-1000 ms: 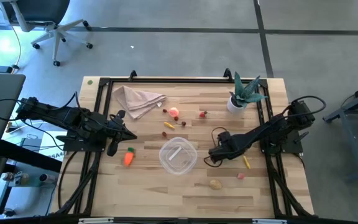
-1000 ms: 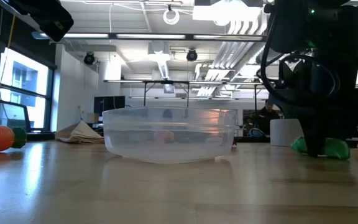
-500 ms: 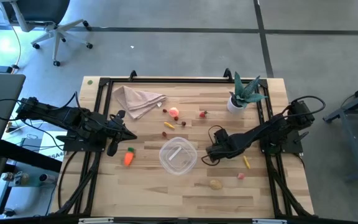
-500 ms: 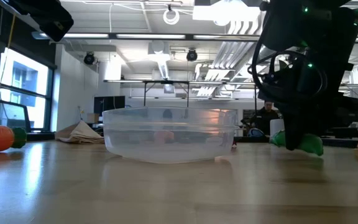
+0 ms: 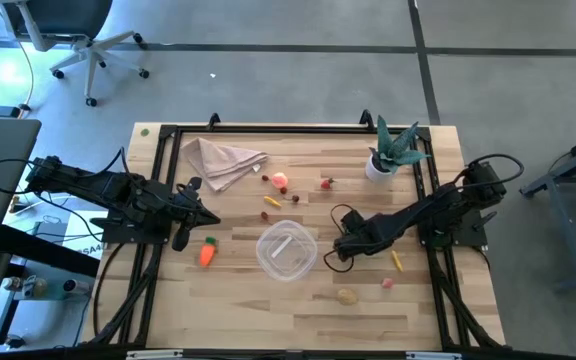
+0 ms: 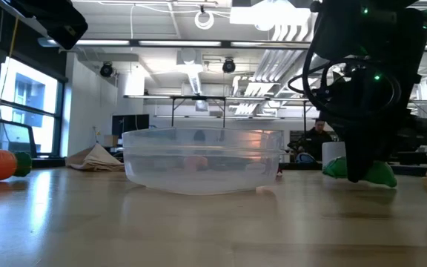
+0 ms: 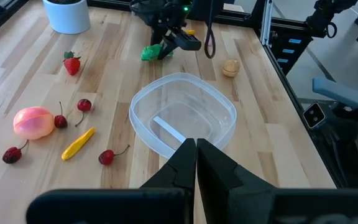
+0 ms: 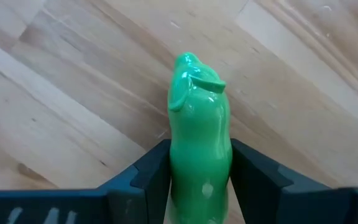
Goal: Pick and placing Produce into tupperware
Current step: Put the green peas into the transparent bin
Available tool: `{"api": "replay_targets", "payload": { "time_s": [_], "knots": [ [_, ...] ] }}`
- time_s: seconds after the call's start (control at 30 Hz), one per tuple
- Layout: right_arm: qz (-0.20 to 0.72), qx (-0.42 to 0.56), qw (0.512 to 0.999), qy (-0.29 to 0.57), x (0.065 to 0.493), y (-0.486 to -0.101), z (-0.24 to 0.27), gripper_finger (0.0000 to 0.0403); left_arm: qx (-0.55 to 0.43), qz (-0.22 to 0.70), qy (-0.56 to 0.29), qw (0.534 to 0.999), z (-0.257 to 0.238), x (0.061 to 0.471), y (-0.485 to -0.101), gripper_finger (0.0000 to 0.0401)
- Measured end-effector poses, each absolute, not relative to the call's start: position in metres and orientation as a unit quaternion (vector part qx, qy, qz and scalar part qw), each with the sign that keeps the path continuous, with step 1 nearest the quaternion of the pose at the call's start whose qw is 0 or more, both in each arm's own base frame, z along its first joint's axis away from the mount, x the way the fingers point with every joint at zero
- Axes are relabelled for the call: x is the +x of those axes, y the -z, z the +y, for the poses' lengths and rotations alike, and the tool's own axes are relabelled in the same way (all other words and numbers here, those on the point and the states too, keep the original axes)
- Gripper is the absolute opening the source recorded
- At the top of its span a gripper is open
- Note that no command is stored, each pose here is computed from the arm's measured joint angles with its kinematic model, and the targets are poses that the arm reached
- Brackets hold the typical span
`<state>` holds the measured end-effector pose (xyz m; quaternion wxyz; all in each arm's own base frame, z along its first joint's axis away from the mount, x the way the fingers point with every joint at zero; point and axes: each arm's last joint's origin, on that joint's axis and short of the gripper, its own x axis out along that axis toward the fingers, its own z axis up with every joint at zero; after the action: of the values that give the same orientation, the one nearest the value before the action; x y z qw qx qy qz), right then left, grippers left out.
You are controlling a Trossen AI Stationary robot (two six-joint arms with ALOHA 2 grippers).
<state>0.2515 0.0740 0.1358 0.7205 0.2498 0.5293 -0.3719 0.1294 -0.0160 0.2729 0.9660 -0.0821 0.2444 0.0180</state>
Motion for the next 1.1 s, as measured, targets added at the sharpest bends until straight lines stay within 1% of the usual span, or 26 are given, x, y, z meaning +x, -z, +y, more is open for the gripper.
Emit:
{"api": "replay_targets", "payload": {
  "time_s": [0.2, 0.4, 0.57, 0.67, 0.87, 1.0, 1.1],
  "knots": [
    [0.542, 0.220, 0.732, 0.351, 0.252, -0.136, 0.074, 0.0145, -0.082, 0.245, -0.018, 0.966, -0.016, 0.129, -0.273, 0.0005],
    [0.525, 0.181, 0.760, 0.338, 0.256, -0.137, 0.074, 0.0145, -0.082, 0.244, -0.018, 0.966, -0.016, 0.129, -0.273, 0.0005],
    [0.520, 0.162, 0.778, 0.311, 0.266, -0.149, 0.077, 0.0145, -0.082, 0.244, -0.018, 0.966, -0.016, 0.129, -0.273, 0.0005],
    [0.513, 0.147, 0.797, 0.284, 0.277, -0.165, 0.081, 0.0145, -0.082, 0.244, -0.018, 0.966, -0.016, 0.129, -0.273, 0.0005],
    [0.476, 0.084, 0.842, 0.239, 0.300, -0.216, 0.092, 0.0144, -0.082, 0.244, -0.018, 0.966, -0.016, 0.129, -0.273, 0.0005],
    [0.431, 0.036, 0.881, 0.190, 0.318, -0.255, 0.101, 0.0144, -0.082, 0.244, -0.018, 0.966, -0.016, 0.129, -0.273, 0.0005],
    [0.376, 0.004, 0.914, 0.153, 0.332, -0.282, 0.103, 0.0144, -0.082, 0.244, -0.018, 0.966, -0.016, 0.129, -0.273, 0.0005]
  ]
}}
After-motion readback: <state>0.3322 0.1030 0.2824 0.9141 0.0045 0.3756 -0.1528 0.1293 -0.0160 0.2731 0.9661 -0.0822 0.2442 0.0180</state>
